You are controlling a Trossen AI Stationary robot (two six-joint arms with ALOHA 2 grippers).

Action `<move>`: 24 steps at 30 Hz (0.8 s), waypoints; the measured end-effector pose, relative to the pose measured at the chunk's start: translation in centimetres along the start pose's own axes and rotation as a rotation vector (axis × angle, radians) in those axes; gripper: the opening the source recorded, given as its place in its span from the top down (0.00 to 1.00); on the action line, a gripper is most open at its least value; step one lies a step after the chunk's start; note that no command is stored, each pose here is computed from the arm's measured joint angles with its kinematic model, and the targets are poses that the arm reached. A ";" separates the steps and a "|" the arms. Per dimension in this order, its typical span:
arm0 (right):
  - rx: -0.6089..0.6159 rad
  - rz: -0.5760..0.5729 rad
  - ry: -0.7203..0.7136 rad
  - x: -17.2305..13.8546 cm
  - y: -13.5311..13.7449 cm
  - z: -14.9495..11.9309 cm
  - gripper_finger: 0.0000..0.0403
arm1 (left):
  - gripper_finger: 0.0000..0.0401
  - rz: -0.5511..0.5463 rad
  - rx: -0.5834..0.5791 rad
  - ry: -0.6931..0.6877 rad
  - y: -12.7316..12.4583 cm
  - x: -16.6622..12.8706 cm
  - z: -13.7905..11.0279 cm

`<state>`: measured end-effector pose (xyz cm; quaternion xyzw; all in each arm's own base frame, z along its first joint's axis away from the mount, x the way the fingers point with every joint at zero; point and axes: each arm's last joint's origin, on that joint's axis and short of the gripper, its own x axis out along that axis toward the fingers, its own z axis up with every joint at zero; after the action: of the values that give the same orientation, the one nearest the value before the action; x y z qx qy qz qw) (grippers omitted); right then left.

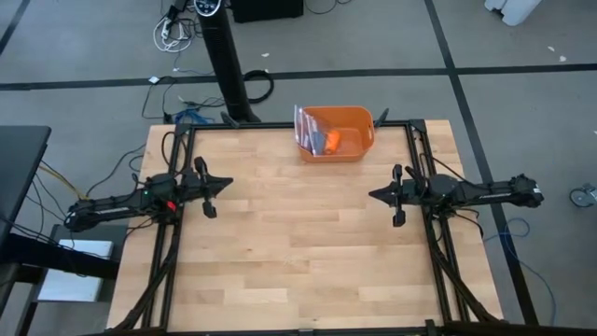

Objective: Roll bandage
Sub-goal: Return to Home Position

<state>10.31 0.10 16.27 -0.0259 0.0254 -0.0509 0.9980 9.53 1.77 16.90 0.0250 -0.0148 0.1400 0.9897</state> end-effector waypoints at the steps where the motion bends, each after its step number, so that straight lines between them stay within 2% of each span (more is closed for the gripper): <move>1: -0.009 0.000 0.006 0.0 0.0 0.0 0.99 | 0.99 0.003 0.003 0.000 0.0 0.0 0.0; 6: 0.000 -0.002 0.048 0.3 0.1 -0.4 0.99 | 0.99 0.022 0.007 -0.006 0.1 0.0 0.1; 9: -0.034 -0.013 0.079 0.5 0.0 -0.7 0.98 | 0.99 0.047 0.026 -0.018 0.1 0.0 0.2; 13: -0.096 -0.024 0.118 0.7 -0.1 -1.0 0.99 | 0.99 0.138 0.043 -0.028 0.4 0.0 0.4; 16: 0.022 -0.022 0.108 0.8 -0.1 -0.9 0.99 | 0.99 0.210 0.037 -0.040 0.6 -0.1 0.5; 20: 0.138 -0.025 0.082 0.9 -0.1 -0.7 0.98 | 0.99 0.217 0.037 -0.040 0.6 -0.1 0.5; 24: 0.128 -0.024 0.025 0.9 -0.1 -0.1 0.98 | 0.99 0.213 0.037 -0.040 0.6 -0.1 0.5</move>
<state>11.18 -0.13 16.12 0.0381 0.0344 -0.0649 0.9966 9.27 2.33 17.43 0.0443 -0.0345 0.2441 0.9681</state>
